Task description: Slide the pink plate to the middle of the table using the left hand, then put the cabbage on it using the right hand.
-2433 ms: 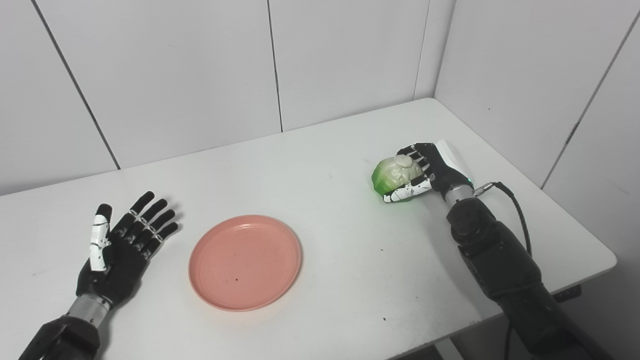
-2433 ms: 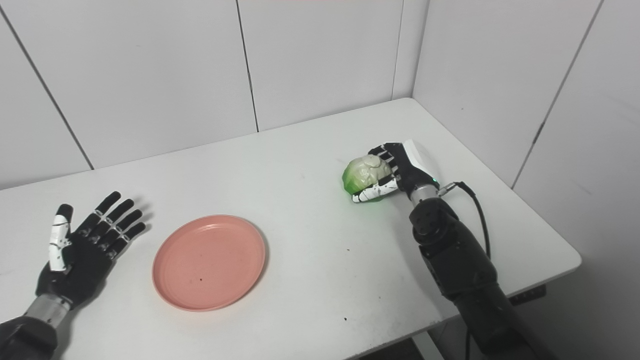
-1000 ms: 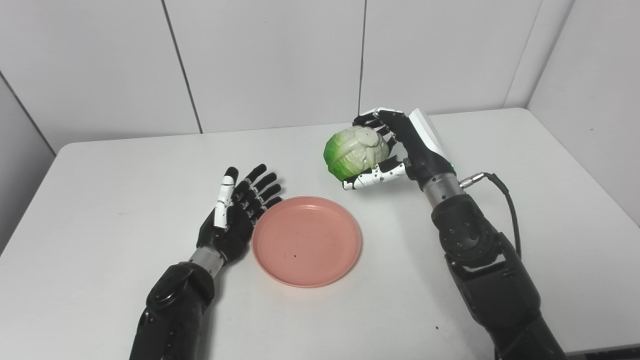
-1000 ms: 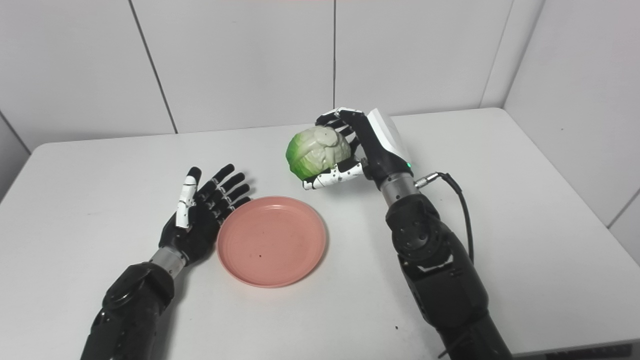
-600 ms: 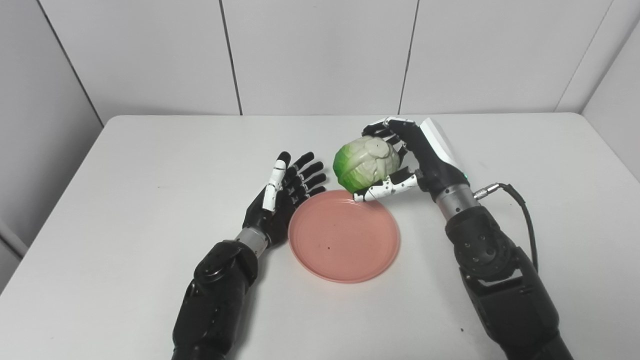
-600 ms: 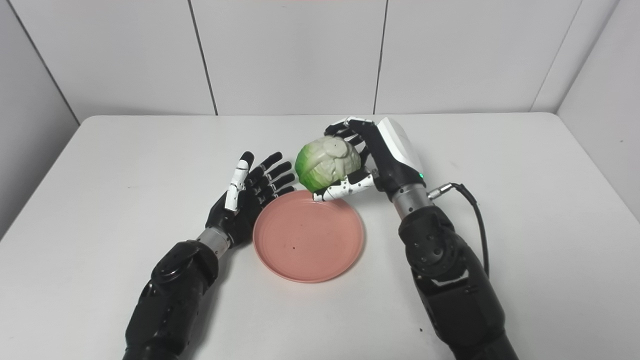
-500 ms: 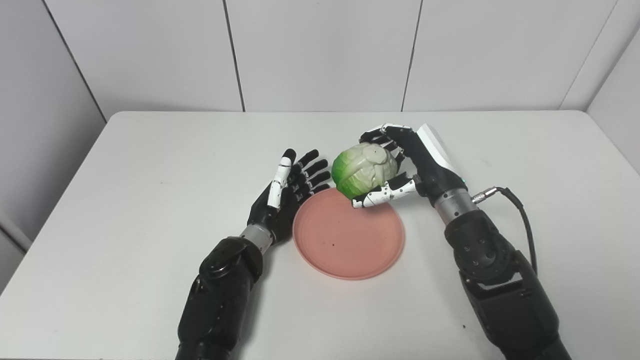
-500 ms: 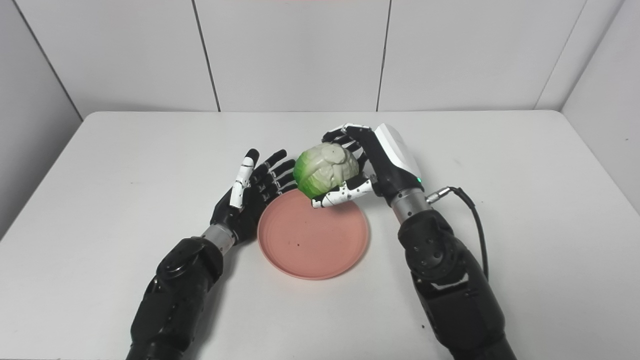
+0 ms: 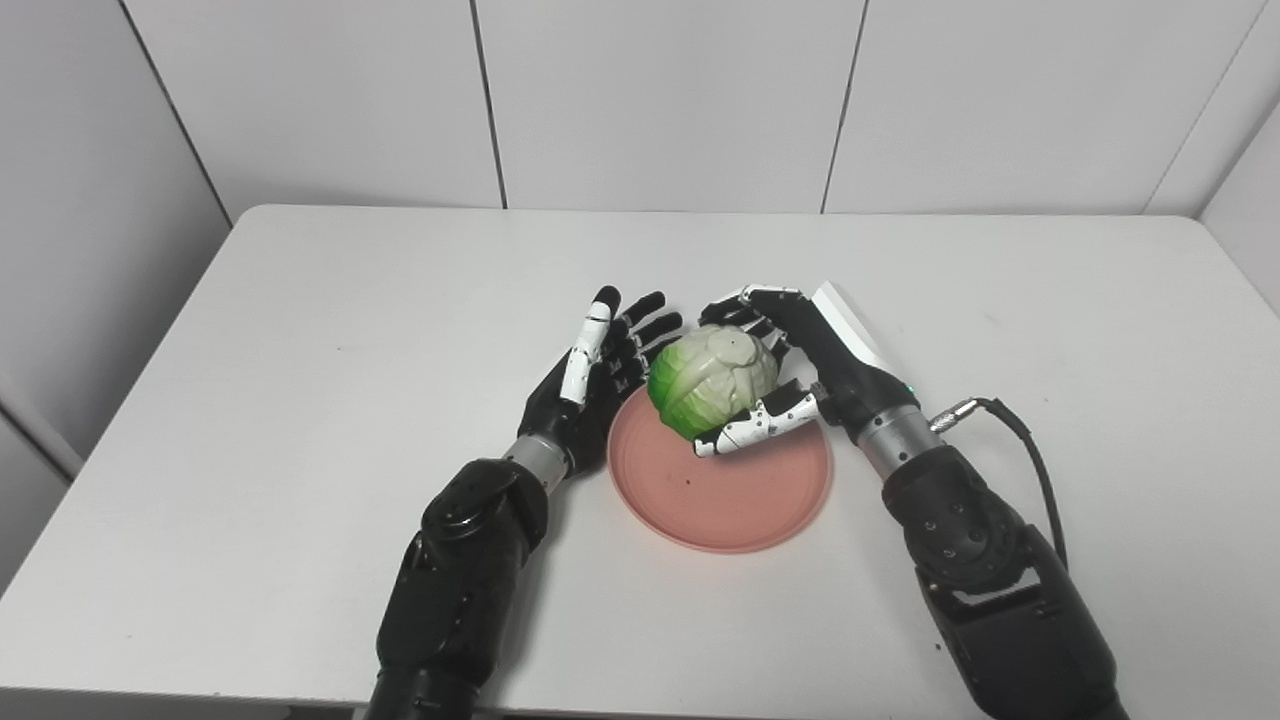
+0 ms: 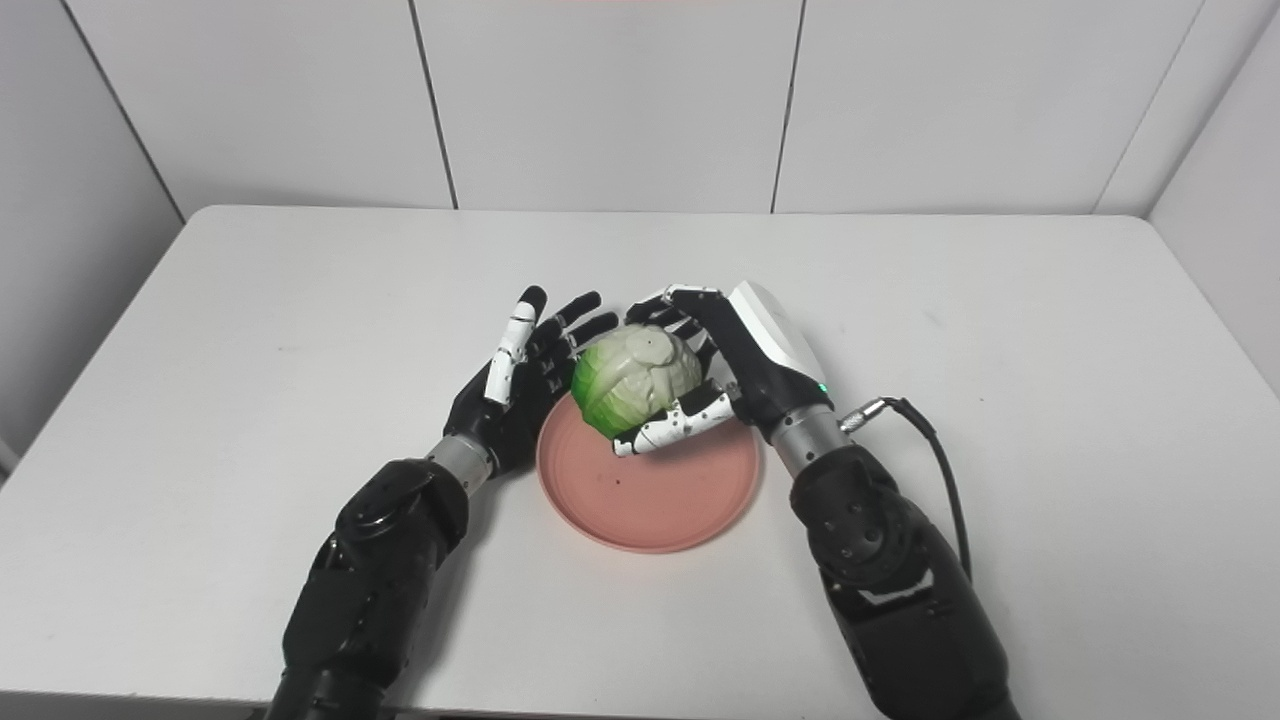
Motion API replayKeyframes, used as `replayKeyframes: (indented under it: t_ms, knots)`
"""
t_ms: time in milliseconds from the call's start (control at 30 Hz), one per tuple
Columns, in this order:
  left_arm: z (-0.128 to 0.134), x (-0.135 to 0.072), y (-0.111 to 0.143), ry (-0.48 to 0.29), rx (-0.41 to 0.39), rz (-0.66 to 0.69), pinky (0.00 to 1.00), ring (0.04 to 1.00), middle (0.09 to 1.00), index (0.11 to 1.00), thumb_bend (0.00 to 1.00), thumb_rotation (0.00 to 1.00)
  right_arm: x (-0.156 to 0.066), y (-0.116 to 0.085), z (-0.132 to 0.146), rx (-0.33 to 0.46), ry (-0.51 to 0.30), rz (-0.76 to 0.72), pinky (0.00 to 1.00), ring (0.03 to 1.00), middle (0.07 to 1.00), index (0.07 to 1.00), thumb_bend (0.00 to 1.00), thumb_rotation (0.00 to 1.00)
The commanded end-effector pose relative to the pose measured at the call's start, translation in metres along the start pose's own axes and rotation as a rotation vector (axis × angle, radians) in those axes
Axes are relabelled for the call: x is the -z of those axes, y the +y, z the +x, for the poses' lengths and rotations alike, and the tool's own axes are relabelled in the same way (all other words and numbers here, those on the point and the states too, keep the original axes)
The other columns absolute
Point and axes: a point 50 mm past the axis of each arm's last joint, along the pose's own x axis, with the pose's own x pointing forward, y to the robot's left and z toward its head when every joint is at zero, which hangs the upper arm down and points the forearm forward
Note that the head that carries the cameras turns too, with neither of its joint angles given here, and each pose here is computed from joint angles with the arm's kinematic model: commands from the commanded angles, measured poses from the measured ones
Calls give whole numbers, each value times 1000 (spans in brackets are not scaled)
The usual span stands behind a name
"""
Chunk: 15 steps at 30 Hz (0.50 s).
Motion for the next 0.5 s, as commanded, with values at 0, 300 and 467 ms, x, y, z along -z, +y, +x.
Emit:
replayKeyframes:
  t_ms: [0, 300, 467]
  knots:
    - [-5, 13, 6, 80, -32, -8, 865, 879, 883, 875, 569, 1000, -14, -8, 7, 23, -65, -22, 337, 393, 438, 535, 521, 0]
    - [-6, 12, 9, 83, -34, -6, 864, 883, 886, 875, 577, 1000, -7, 1, 8, -10, -84, -102, 333, 395, 443, 527, 523, 0]
    - [-6, 10, 11, 82, -32, -11, 868, 884, 882, 877, 580, 1000, -5, 5, 9, -37, -57, -159, 334, 399, 442, 522, 525, 0]
